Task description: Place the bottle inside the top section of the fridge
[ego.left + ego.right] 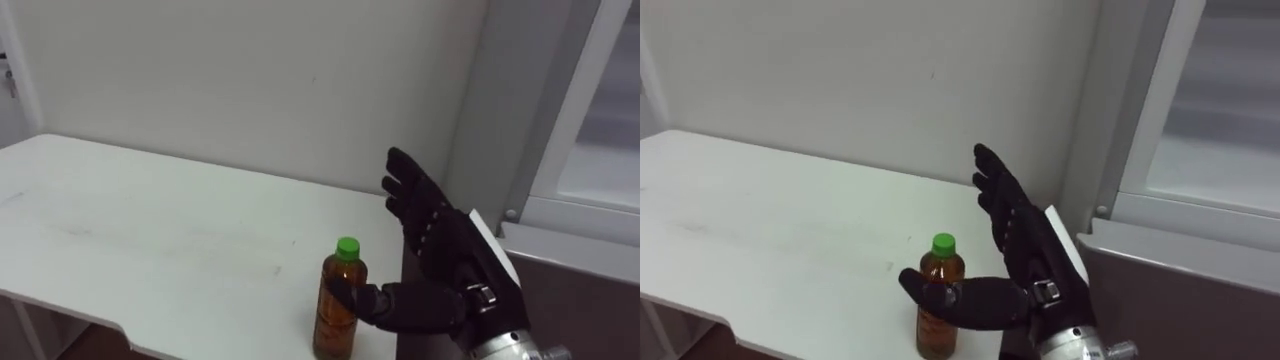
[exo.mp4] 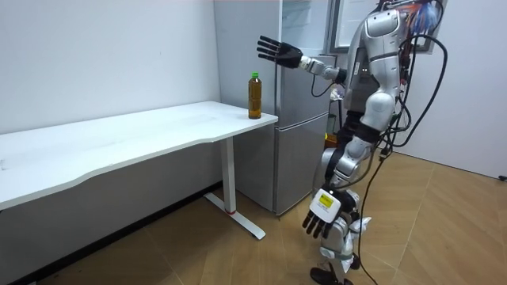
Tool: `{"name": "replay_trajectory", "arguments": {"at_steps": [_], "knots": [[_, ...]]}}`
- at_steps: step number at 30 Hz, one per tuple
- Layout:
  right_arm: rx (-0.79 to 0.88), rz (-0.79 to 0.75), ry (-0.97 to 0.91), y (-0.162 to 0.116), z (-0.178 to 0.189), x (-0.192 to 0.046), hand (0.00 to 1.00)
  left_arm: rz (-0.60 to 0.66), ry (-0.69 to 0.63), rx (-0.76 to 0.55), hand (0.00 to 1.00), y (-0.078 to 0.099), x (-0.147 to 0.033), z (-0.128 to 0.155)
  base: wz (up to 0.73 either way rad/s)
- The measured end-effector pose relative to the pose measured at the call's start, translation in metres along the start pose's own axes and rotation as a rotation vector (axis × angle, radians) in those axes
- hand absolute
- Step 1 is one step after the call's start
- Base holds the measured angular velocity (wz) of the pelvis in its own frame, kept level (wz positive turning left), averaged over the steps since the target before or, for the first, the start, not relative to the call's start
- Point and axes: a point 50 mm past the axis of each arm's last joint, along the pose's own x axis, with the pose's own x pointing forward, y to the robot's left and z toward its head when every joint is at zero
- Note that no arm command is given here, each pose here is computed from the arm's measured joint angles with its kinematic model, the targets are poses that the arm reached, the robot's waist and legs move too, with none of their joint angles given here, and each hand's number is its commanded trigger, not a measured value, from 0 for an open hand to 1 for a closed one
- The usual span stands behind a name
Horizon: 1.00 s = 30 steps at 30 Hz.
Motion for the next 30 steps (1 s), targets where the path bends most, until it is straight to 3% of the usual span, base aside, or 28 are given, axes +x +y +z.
{"name": "replay_trajectory", "arguments": {"at_steps": [13, 26, 30], "knots": [[0.004, -0.193, 0.078, -0.018, -0.018, 0.007, 0.0, 0.004, 0.03, 0.01, 0.0, 0.0, -0.001, -0.004, 0.08], [0.001, -0.325, 0.172, -0.037, -0.037, 0.037, 0.0, 0.021, 0.065, 0.015, 0.0, 0.005, -0.001, -0.006, 0.13], [0.013, -0.377, 0.206, -0.042, -0.043, 0.037, 0.0, 0.022, 0.083, 0.018, 0.0, 0.005, -0.001, -0.008, 0.17]]}}
